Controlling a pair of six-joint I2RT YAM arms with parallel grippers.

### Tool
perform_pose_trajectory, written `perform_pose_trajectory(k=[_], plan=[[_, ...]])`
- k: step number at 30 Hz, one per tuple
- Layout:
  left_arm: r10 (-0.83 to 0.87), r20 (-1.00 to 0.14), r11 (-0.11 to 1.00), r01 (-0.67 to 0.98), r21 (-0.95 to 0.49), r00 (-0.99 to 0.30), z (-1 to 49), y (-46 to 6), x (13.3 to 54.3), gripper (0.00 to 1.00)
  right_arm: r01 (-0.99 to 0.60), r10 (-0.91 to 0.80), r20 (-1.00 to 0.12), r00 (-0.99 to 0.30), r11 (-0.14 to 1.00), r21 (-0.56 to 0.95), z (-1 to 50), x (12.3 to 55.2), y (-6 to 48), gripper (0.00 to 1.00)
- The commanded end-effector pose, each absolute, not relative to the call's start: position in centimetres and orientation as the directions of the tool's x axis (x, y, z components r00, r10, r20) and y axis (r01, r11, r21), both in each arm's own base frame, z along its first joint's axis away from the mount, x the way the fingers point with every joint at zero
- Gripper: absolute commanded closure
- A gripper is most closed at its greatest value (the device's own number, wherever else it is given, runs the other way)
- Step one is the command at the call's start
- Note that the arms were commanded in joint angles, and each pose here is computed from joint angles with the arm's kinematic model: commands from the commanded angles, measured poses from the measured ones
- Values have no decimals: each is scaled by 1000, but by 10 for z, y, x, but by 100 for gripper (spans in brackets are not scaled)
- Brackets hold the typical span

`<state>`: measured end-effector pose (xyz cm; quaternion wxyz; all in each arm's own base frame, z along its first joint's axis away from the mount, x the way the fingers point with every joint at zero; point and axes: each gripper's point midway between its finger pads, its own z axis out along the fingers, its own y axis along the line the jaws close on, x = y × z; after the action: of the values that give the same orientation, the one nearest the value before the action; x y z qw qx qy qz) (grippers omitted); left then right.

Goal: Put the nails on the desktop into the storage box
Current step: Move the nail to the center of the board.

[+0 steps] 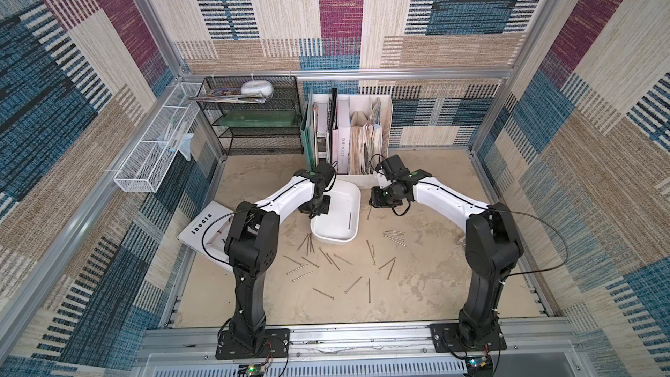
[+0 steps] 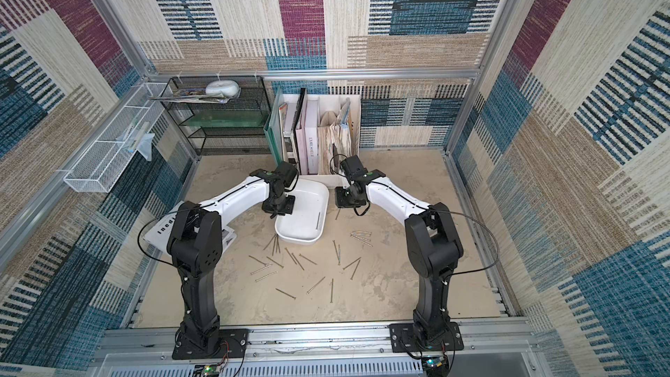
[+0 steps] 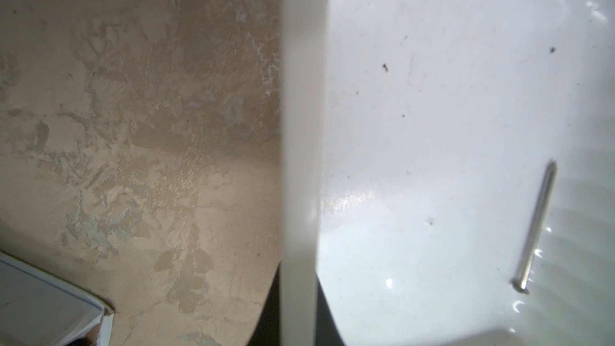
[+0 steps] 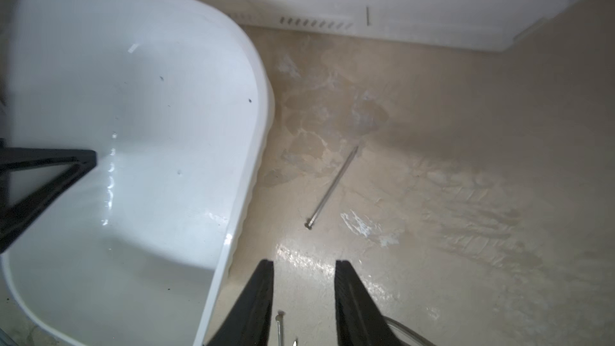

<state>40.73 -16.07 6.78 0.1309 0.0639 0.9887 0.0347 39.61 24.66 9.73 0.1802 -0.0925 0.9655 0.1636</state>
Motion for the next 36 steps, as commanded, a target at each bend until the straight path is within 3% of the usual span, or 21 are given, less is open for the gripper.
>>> perform_pose_trajectory(k=[1, 11, 21, 32, 36], plan=[[146, -253, 987, 125, 97, -956, 72, -158, 406, 100, -183, -101, -307, -946, 950, 253, 75, 393, 242, 64], [153, -255, 985, 128, 112, -955, 72, -156, 407, 100, -84, -20, -237, -971, 961, 264, 37, 419, 258, 56], [151, -257, 985, 123, 123, -955, 73, -151, 410, 100, -13, 52, -225, -973, 960, 279, 34, 440, 269, 50], [144, -259, 986, 116, 119, -955, 74, -148, 411, 100, 2, 36, -171, -985, 980, 199, 3, 455, 271, 50], [142, -260, 987, 115, 116, -955, 74, -147, 412, 100, -20, -3, -121, -993, 990, 137, -14, 448, 264, 59]])
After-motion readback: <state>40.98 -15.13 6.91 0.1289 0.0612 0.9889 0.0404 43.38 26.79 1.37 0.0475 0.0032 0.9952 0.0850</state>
